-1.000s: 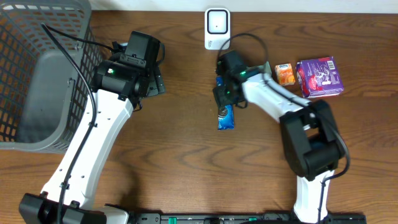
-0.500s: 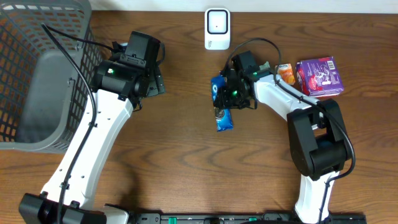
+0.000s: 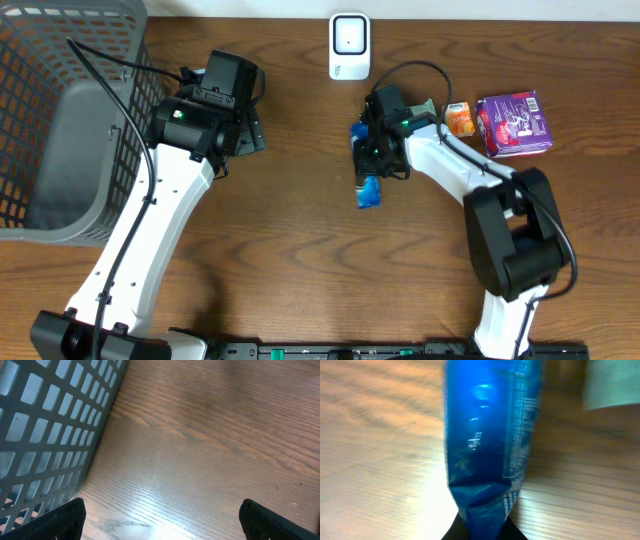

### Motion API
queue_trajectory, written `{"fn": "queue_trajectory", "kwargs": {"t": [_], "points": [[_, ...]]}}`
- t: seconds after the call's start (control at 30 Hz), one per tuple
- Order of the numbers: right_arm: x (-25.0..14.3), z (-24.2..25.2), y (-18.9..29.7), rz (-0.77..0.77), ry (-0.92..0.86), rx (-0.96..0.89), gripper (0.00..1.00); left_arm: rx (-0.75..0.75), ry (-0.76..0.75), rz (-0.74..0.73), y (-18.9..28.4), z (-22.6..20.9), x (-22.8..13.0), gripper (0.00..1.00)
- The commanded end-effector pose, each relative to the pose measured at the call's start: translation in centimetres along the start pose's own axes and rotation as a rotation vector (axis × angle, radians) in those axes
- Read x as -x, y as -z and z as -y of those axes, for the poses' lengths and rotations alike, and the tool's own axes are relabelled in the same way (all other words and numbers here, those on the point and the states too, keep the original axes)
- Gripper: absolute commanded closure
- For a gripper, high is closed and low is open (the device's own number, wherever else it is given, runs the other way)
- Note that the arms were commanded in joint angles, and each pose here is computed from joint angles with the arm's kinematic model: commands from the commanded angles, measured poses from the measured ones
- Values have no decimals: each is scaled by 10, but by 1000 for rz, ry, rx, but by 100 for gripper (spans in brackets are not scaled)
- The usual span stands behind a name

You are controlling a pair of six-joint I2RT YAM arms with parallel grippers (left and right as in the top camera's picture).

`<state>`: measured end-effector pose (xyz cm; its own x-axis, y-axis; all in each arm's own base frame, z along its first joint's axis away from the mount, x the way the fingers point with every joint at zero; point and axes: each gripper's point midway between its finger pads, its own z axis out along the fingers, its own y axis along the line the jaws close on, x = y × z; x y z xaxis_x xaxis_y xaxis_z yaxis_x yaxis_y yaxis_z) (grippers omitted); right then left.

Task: Scan the item barcode
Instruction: 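Keep presenting the Oreo pack to the scanner, turning it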

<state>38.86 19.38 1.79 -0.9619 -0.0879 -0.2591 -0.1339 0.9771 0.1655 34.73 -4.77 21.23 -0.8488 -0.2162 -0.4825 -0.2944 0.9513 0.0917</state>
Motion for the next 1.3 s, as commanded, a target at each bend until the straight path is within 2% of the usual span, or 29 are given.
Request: {"fn": "queue_trajectory", "kwargs": {"t": [0.0,0.27,0.37,0.5,0.67,0.73,0.83,0.87,0.9,1.07,1.27], "points": [[43,26,53,242,143,-374,99,8,10,0,0,-2,0,2],[39,25,61,315,377,-810,99,8,10,1,0,-2,1,2],[33,27,42,259,486,-883,99,8,10,0,0,-2,0,2],[23,39,20,207,533,-982,99,9,10,0,0,-2,0,2],[10,20,5,193,578,-941,98,8,10,0,0,-2,0,2],[1,0,-4,188,609,-866,91,8,10,1,0,-2,1,2],[-18,-31,-21,155,641,-721,50,8,10,0,0,-2,0,2],[-24,-38,-25,151,625,-683,41,8,10,0,0,-2,0,2],[-29,-44,-27,149,599,-648,38,8,10,0,0,-2,0,2],[-37,-51,-25,97,455,-517,35,8,10,1,0,-2,1,2],[-17,-28,3,66,332,-429,35,8,10,1,0,-2,1,2]]}}
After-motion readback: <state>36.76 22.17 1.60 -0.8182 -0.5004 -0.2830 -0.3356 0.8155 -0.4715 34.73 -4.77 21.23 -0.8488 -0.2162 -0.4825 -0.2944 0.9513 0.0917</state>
